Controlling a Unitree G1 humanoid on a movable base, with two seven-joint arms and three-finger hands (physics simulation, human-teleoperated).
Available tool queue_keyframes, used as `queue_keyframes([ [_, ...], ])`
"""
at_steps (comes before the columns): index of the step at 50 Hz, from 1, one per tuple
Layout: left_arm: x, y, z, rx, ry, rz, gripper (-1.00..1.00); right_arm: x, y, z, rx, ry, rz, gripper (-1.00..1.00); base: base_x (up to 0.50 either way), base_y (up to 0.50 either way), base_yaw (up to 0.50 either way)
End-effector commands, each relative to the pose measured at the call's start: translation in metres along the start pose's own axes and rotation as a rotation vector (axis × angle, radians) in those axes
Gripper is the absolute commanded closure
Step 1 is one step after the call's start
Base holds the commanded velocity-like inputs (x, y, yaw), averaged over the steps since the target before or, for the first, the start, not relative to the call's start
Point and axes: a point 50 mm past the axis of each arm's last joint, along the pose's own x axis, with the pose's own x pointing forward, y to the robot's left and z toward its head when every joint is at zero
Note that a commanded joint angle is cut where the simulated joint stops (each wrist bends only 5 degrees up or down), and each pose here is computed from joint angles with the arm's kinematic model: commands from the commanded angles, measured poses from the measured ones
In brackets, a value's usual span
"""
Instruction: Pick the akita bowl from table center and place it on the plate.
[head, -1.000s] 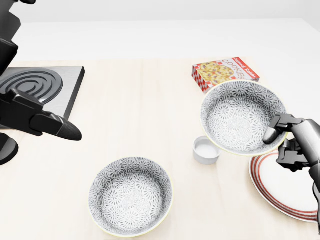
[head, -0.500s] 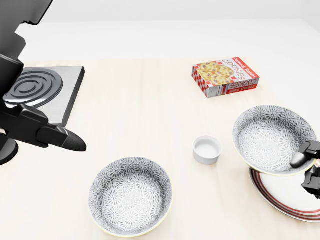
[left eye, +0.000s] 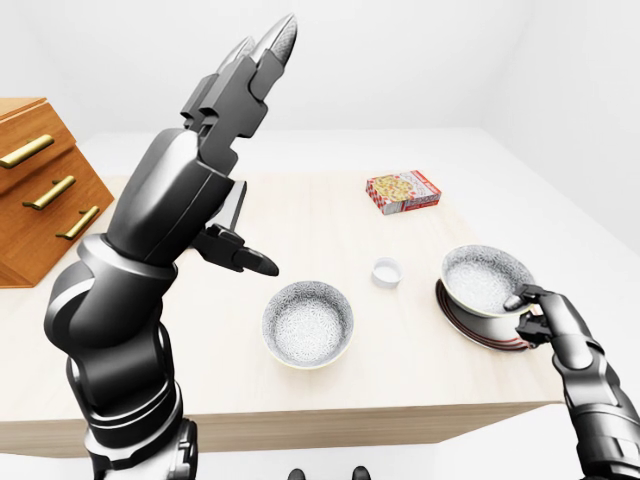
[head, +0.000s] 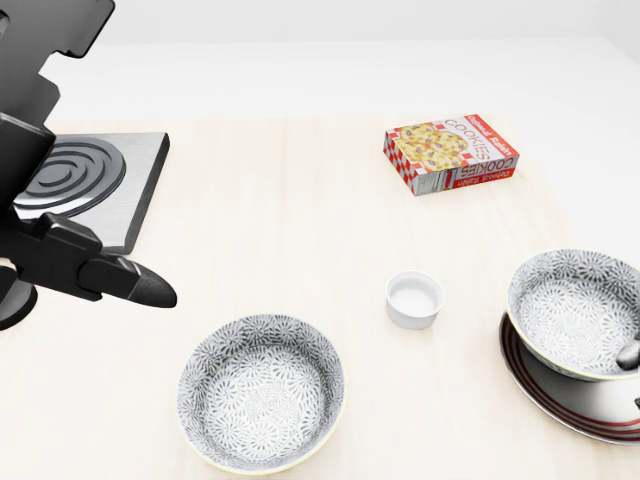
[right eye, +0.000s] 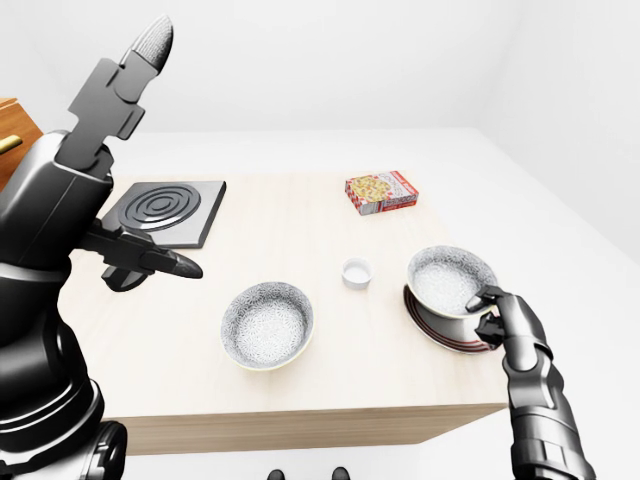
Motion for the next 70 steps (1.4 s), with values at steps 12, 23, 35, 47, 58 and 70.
queue_keyframes([
  [12, 0.002, 0.001, -0.001, 0.002, -0.002, -0.004, -1.00, -0.003, -0.010, -0.030, 0.181, 0.116, -0.042, 1.00, 0.00, 0.00, 0.00],
  [23, 0.002, 0.000, -0.001, -0.002, -0.001, -0.005, -1.00, -0.003, -0.011, -0.034, 0.152, 0.142, -0.059, -1.00, 0.00, 0.00, 0.00],
  [35, 0.002, 0.000, -0.001, -0.003, 0.002, -0.001, -1.00, -0.005, -0.012, -0.023, 0.126, 0.076, -0.076, -1.00, 0.00, 0.00, 0.00],
  [47, 0.001, -0.003, -0.003, -0.020, 0.010, 0.001, -1.00, -0.024, -0.032, -0.007, 0.139, -0.073, -0.068, -1.00, 0.00, 0.00, 0.00],
  [58, 0.000, 0.000, 0.001, -0.009, -0.005, 0.010, -1.00, -0.078, -0.081, 0.054, 0.121, -0.333, -0.013, -1.00, 0.00, 0.00, 0.00],
  [70, -0.002, 0.000, 0.004, -0.012, -0.017, 0.024, -1.00, -0.134, -0.106, 0.153, 0.071, -0.873, -0.046, -1.00, 0.00, 0.00, 0.00],
])
